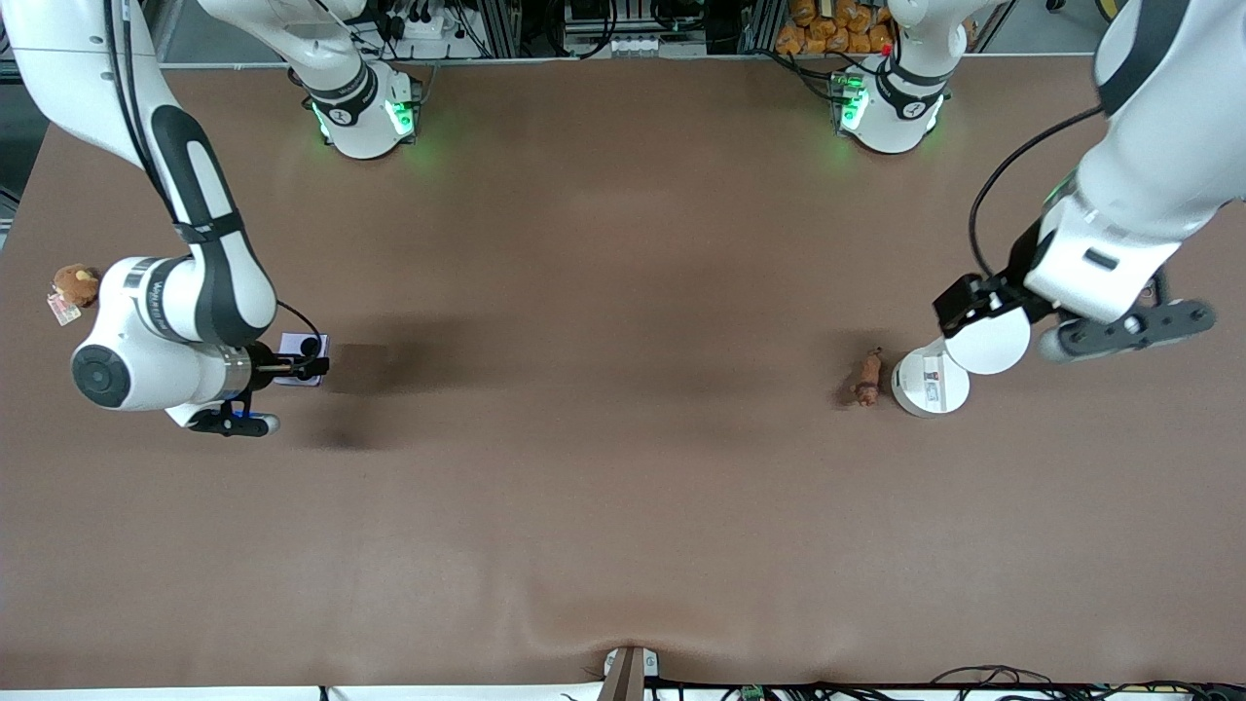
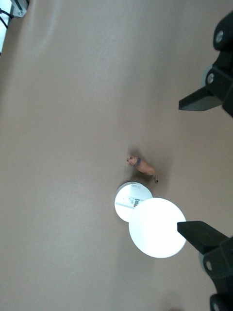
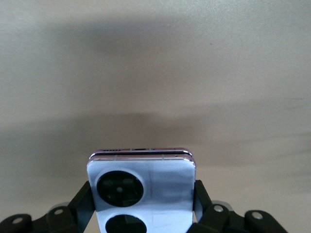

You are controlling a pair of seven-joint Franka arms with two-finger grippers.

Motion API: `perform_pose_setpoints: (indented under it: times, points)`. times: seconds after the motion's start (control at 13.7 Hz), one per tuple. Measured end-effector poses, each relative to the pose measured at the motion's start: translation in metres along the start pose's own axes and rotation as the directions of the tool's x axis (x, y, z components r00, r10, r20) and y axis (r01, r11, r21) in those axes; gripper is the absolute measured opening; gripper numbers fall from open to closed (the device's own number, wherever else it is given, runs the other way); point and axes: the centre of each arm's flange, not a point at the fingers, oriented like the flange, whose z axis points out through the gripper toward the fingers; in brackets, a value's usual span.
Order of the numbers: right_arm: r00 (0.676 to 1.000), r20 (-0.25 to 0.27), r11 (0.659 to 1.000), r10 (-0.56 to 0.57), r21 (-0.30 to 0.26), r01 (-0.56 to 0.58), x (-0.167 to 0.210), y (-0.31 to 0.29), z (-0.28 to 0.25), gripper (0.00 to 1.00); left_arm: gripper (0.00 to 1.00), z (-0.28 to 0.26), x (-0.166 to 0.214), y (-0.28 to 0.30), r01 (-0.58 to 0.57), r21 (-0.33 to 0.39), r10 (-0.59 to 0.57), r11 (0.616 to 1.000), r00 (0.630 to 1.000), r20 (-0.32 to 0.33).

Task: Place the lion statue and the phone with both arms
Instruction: 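Release the lion and raise the left gripper while the right gripper lowers the phone, then open the right gripper to set the phone beside the glass cup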

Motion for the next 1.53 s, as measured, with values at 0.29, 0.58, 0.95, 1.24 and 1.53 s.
perform_pose_setpoints:
  times: [0.29, 0.58, 0.95, 1.24, 1.53]
  points:
    - [1.0, -0.009, 1.0, -0.012, -0.012, 0.012, -0.007, 0.033, 0.03, 0.84, 1.0, -0.022, -0.008, -0.012, 0.026, 0.006, -0.026, 1.0, 0.999, -0.019]
    - [0.999, -0.028, 0.999, -0.045, 0.003, 0.045, -0.012, 0.077, 0.05, 0.84, 1.0, -0.044, -0.011, -0.044, -0.017, 0.028, 0.017, 0.999, 0.999, -0.029]
    - [0.997, -0.021, 0.997, -0.077, 0.012, 0.077, -0.012, 0.096, 0.067, 0.84, 1.0, -0.078, -0.031, -0.1, -0.08, 0.025, 0.08, 0.996, 0.997, 0.022]
    - [0.997, -0.015, 0.997, -0.079, 0.015, 0.079, -0.012, 0.102, 0.074, 0.84, 1.0, -0.068, -0.055, -0.109, -0.09, 0.033, 0.087, 0.995, 0.994, 0.064]
    - [0.997, -0.015, 0.997, -0.079, 0.015, 0.08, -0.012, 0.102, 0.075, 0.84, 1.0, -0.061, -0.071, -0.107, -0.101, 0.042, 0.097, 0.994, 0.992, 0.082]
